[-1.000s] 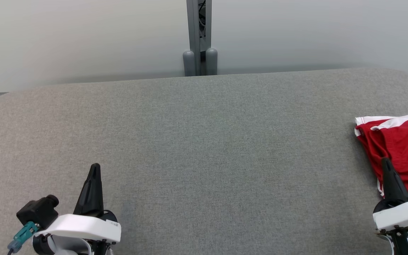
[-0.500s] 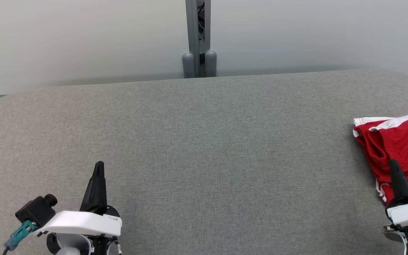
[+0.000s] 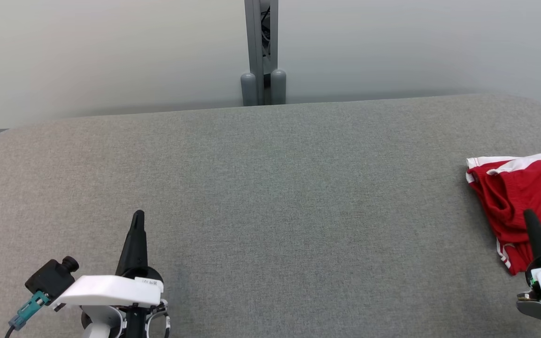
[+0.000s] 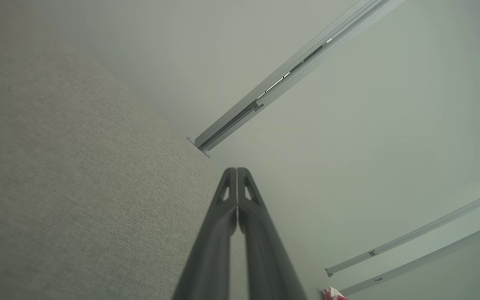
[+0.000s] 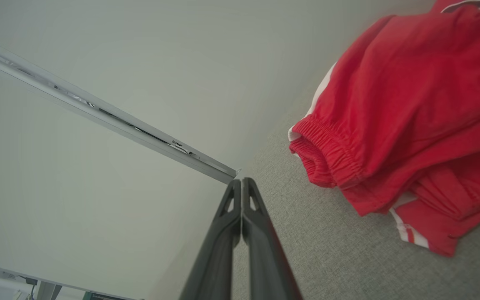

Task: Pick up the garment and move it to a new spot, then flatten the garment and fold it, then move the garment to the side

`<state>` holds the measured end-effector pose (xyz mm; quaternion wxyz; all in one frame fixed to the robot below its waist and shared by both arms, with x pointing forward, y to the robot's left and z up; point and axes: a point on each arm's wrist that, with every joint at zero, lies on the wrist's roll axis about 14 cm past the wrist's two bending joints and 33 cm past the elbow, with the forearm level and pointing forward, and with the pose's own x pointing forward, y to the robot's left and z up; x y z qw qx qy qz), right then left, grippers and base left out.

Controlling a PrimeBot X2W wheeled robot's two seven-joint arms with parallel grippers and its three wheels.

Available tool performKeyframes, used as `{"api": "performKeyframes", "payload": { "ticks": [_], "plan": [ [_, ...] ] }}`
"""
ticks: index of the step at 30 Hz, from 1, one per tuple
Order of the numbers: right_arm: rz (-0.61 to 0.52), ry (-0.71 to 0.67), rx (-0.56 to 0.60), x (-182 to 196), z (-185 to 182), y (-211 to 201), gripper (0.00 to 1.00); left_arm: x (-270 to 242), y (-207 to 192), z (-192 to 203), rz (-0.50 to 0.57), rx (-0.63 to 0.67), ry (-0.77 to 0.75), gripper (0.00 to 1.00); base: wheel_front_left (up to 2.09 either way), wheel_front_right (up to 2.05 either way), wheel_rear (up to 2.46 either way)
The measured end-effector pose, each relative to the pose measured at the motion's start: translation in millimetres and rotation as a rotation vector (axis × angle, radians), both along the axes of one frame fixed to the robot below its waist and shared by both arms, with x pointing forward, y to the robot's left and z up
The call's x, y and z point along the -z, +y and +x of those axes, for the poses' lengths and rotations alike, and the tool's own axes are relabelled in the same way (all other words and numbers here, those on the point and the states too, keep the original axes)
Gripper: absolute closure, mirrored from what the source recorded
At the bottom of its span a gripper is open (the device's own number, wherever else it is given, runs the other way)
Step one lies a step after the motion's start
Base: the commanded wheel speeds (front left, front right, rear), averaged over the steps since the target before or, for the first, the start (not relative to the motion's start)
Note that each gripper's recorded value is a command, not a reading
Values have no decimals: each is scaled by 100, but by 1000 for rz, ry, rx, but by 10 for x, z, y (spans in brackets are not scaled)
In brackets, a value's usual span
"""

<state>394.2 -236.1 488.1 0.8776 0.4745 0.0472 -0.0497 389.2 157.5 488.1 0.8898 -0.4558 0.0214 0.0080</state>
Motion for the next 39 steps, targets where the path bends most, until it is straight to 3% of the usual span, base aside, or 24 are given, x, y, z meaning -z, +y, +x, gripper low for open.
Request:
{"api": "performKeyframes", "payload": {
  "ticks": [39],
  "plan": [
    [359, -58, 34, -83, -29, -223, 100, -114, -181, 96, -386, 7, -12, 100, 0, 0, 0]
  ]
}}
